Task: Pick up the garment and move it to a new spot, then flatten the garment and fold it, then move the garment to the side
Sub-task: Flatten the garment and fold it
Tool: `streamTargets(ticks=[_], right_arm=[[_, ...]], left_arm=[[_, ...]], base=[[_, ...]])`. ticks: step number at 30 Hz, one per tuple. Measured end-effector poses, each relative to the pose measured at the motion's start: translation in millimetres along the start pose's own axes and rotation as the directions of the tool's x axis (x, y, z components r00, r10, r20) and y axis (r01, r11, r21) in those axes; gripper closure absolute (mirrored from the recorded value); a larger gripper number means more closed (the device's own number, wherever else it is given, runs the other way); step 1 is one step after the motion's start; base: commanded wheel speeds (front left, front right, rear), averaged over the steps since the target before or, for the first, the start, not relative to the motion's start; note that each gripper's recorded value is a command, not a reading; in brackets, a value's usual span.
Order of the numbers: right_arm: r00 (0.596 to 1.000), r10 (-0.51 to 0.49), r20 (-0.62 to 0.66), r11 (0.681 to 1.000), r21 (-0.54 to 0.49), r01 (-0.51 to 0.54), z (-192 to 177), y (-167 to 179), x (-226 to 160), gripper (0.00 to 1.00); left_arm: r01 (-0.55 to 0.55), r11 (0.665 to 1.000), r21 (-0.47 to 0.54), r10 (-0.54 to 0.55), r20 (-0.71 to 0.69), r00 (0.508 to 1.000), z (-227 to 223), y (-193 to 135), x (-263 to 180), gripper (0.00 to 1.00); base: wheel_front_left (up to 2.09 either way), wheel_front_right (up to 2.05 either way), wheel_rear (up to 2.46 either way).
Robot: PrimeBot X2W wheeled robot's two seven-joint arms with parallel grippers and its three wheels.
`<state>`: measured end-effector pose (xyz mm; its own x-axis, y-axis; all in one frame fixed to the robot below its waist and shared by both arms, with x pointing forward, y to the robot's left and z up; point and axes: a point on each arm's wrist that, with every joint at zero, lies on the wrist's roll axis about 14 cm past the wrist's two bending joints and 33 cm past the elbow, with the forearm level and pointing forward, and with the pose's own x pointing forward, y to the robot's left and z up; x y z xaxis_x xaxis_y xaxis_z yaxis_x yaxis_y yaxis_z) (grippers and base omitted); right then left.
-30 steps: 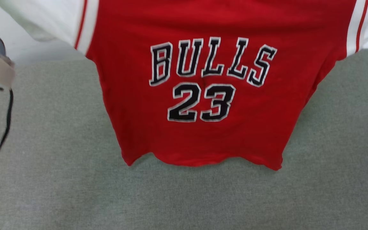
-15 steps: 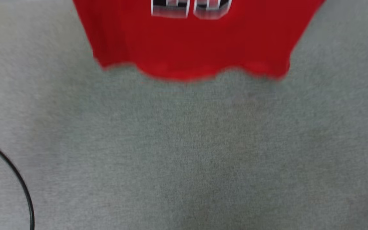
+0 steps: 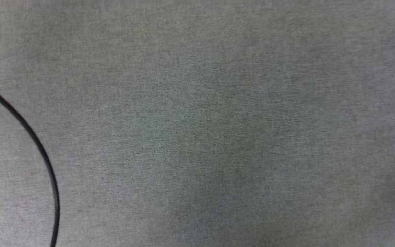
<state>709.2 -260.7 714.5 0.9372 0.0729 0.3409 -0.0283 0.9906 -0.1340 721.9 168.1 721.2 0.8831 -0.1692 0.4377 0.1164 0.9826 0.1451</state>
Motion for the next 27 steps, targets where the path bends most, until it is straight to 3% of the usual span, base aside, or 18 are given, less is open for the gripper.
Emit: streamTargets(ticks=[7, 15, 19, 23, 24, 27], right_arm=[[0.992, 0.065, -0.111, 0.996, 0.065, -0.058, -72, 38, -10, 1.00], [0.954, 0.146, -0.261, 0.986, 0.112, -0.120, -120, 63, -61, 1.00], [0.895, 0.225, -0.385, 0.970, 0.171, -0.170, -144, 83, -111, 1.00], [0.837, 0.263, -0.479, 0.959, 0.224, -0.173, -154, 82, -166, 1.00], [0.788, 0.298, -0.539, 0.949, 0.256, -0.184, -158, 83, -209, 1.00], [0.757, 0.311, -0.575, 0.944, 0.281, -0.174, -155, 78, -245, 1.00]], left_arm=[[0.049, 0.998, -0.029, -0.052, -0.134, 0.990, -77, -13, -32, 1.00], [0.100, 0.990, -0.099, -0.125, -0.289, 0.949, -132, -39, -113, 1.00], [0.114, 0.986, -0.119, -0.152, -0.383, 0.911, -146, -47, -171, 1.00], [0.113, 0.985, -0.131, -0.163, -0.487, 0.858, -153, -45, -233, 1.00], [0.103, 0.984, -0.145, -0.166, -0.540, 0.825, -149, -45, -272, 1.00], [0.108, 0.982, -0.156, -0.180, -0.586, 0.790, -142, -49, -307, 1.00]], base=[[0.00, 0.00, 0.00], [0.00, 0.00, 0.00], [0.00, 0.00, 0.00], [0.00, 0.00, 0.00], [0.00, 0.00, 0.00], [0.00, 0.00, 0.00]])
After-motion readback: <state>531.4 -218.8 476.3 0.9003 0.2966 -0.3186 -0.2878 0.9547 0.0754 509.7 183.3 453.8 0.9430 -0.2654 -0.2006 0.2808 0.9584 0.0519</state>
